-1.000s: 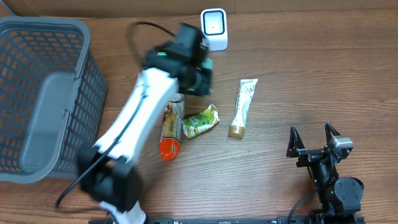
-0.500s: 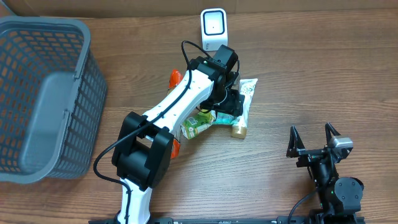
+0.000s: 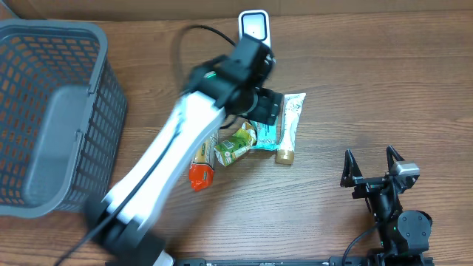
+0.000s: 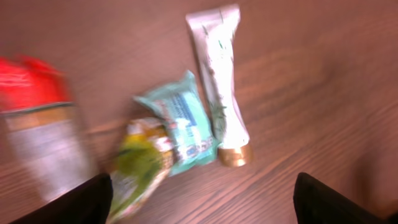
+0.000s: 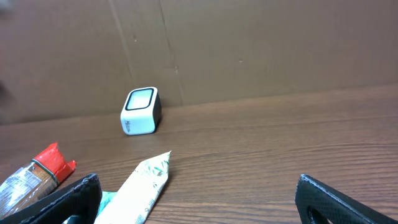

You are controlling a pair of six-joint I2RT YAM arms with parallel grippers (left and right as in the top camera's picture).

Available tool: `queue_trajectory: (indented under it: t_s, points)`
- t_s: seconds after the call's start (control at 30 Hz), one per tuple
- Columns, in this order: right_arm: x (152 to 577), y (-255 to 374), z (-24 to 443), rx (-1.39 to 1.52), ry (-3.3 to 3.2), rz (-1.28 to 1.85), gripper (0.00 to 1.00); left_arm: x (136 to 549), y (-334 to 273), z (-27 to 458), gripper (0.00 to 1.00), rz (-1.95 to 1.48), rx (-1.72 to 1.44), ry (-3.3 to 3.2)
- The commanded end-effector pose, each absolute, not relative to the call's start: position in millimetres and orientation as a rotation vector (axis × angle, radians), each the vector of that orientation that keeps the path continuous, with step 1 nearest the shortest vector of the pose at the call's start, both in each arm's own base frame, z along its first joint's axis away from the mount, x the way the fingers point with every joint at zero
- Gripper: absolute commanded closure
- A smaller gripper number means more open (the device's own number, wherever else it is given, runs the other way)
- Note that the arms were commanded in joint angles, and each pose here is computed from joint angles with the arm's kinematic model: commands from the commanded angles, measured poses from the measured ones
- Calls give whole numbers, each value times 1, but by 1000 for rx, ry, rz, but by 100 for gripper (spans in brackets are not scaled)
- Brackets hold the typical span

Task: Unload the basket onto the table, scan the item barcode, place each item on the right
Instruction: 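Retract the left gripper to the table's left front edge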

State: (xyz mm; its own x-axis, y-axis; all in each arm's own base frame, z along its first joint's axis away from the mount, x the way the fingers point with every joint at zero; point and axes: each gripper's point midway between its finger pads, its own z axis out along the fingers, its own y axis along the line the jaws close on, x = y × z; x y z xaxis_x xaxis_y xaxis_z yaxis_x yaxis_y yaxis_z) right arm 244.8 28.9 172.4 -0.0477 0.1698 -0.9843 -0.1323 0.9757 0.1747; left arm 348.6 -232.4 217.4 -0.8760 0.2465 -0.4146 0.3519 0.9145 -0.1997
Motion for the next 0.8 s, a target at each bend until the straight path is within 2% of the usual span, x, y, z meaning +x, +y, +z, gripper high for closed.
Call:
queue_trajectory:
  t_s: [0.0, 0.13, 0.37, 0.77]
  points:
    - [245, 30, 171, 30, 1596, 249, 0, 337, -173, 296, 14, -174, 227, 2503]
    - [245, 30, 171, 30, 1596, 249, 0, 303, -126, 324, 12, -98, 48, 2478]
    - [245, 30, 171, 30, 1596, 249, 0, 249, -60, 335, 9, -8, -200, 2479]
    - [245, 30, 171, 30, 1596, 250, 0, 213, -51, 292, 10, -83, -146, 2459]
